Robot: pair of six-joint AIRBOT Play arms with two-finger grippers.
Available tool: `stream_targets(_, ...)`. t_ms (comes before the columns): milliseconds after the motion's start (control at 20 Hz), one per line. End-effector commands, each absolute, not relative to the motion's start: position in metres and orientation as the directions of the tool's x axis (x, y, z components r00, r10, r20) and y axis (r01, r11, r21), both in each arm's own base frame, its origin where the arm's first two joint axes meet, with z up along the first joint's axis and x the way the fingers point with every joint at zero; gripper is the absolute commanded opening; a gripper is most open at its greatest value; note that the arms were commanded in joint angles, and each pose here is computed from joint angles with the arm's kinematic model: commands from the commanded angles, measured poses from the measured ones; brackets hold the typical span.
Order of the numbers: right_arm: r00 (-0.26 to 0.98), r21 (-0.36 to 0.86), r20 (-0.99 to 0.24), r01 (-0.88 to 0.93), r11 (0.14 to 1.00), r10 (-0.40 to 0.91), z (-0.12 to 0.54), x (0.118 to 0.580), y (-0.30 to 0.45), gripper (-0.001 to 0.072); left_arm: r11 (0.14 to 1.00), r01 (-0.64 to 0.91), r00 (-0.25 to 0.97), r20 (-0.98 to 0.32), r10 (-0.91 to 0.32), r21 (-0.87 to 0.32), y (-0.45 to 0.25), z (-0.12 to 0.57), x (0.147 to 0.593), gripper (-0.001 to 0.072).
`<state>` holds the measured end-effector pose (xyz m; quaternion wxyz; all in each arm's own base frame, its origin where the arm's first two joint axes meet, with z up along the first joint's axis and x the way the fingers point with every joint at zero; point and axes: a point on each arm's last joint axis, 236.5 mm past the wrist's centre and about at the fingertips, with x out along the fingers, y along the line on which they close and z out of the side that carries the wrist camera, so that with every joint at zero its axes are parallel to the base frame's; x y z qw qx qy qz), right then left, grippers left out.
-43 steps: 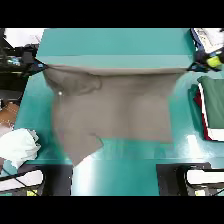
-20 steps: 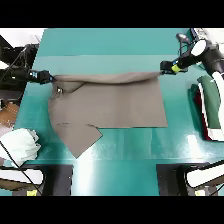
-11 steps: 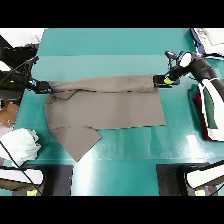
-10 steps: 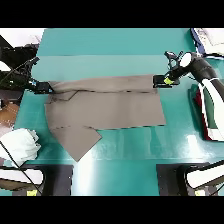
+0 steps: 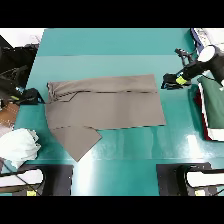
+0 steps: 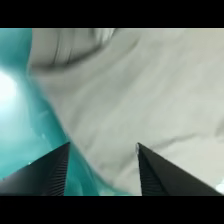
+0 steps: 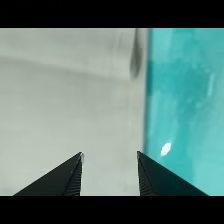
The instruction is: Fold the shirts.
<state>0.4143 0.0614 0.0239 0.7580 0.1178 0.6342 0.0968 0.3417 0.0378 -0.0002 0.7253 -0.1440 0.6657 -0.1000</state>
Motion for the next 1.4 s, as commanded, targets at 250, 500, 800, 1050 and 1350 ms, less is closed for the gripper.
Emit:
stream_targets(250,0.223,0.448,-0.870,-0.014,0.894,0.439,0.029,0.387,0.087,0.0390,0.873,-0.269,0.068,-0.912,-0.404,-0.407,-0.020,-0.048,0.212,0.0500)
stream_targets(500,0.237,0.504,-0.836,-0.023,0.863,0.495,0.037,0.390,0.100,0.0391,0.861,-0.311,0.028,-0.909,-0.415,-0.402,-0.028,-0.072,0.188,0.0500)
stream_targets(800,0.234,0.504,-0.837,-0.022,0.863,0.495,0.037,0.390,0.100,0.0390,0.831,-0.342,0.113,-0.897,-0.426,-0.438,-0.032,-0.080,0.204,0.0500)
stream_targets(1050,0.235,0.504,-0.837,-0.022,0.863,0.495,0.037,0.390,0.100,0.0390,0.822,-0.348,0.151,-0.892,-0.425,-0.451,-0.032,-0.078,0.213,0.0499)
stream_targets(1350,0.234,0.504,-0.837,-0.022,0.863,0.495,0.037,0.390,0.100,0.0390,0.827,-0.336,0.150,-0.893,-0.425,-0.450,-0.032,-0.078,0.213,0.0249)
